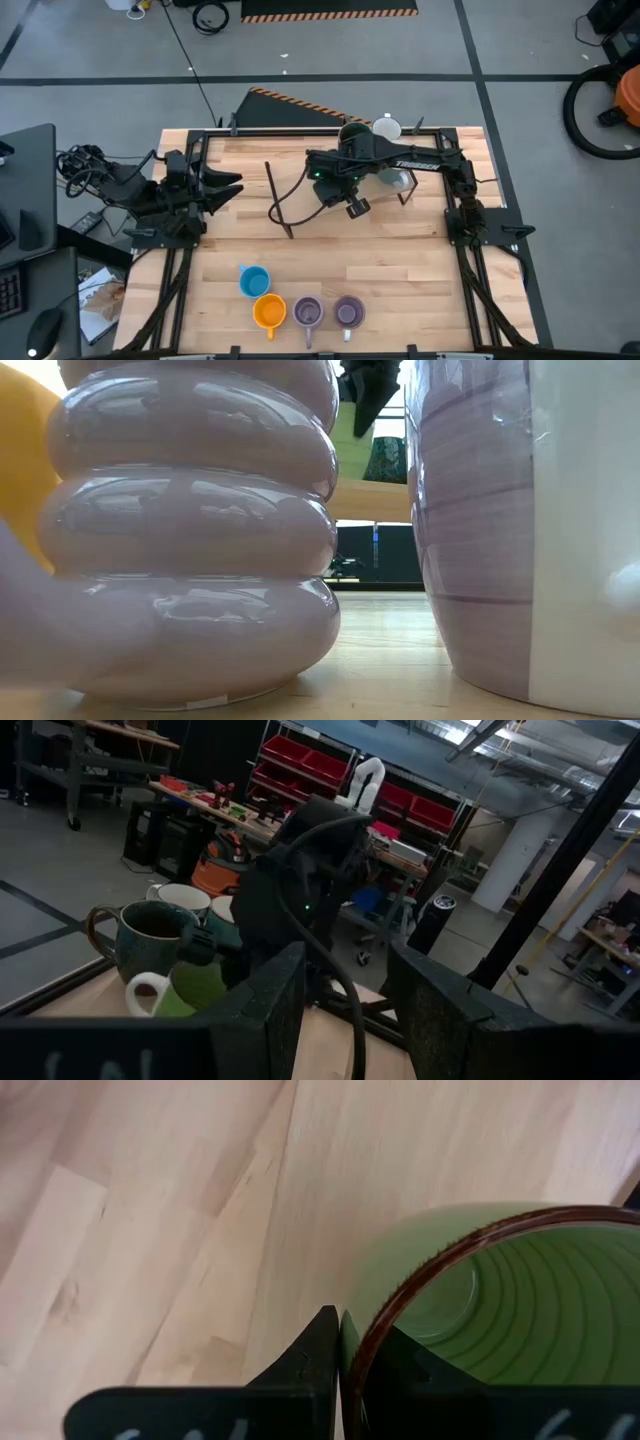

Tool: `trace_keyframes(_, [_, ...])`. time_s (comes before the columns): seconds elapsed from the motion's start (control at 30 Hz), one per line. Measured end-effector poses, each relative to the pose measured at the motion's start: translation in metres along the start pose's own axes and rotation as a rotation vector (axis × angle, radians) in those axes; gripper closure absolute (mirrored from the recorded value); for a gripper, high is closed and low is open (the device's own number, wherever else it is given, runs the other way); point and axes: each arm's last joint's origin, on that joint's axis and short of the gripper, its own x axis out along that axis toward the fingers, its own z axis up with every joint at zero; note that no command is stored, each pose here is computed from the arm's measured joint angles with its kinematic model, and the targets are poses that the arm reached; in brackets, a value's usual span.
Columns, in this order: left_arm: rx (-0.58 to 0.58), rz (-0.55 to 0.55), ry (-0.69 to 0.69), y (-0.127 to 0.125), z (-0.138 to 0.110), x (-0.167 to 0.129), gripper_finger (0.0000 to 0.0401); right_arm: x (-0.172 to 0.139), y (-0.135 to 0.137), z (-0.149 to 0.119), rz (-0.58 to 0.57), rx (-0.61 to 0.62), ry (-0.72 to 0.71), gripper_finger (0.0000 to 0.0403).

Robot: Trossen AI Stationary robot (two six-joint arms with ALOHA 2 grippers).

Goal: Place coffee mugs
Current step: Put the green mug on the shelf

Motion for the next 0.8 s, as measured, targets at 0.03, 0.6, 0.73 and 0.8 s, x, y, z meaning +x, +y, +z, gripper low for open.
trace_keyframes(0.03, [0.002,0.002,0.001,-0.001,-0.001,0.001,0.0250,0.002,-0.001,0.000,0.001,-0.008,0.002,0.0368])
trace_keyframes(0.6, [0.028,0.033,0.042,-0.001,-0.009,0.006,0.0250,0.012,-0.027,-0.009,-0.039,0.050,0.014,0.0315])
trace_keyframes(0.73, [0.049,0.051,0.078,0.001,-0.014,0.006,0.0250,0.012,-0.026,-0.009,-0.039,0.090,0.012,0.0286])
trace_keyframes(0.8, [0.057,0.057,0.088,0.002,-0.015,0.005,0.0250,0.011,-0.024,-0.008,-0.038,0.104,0.012,0.0273])
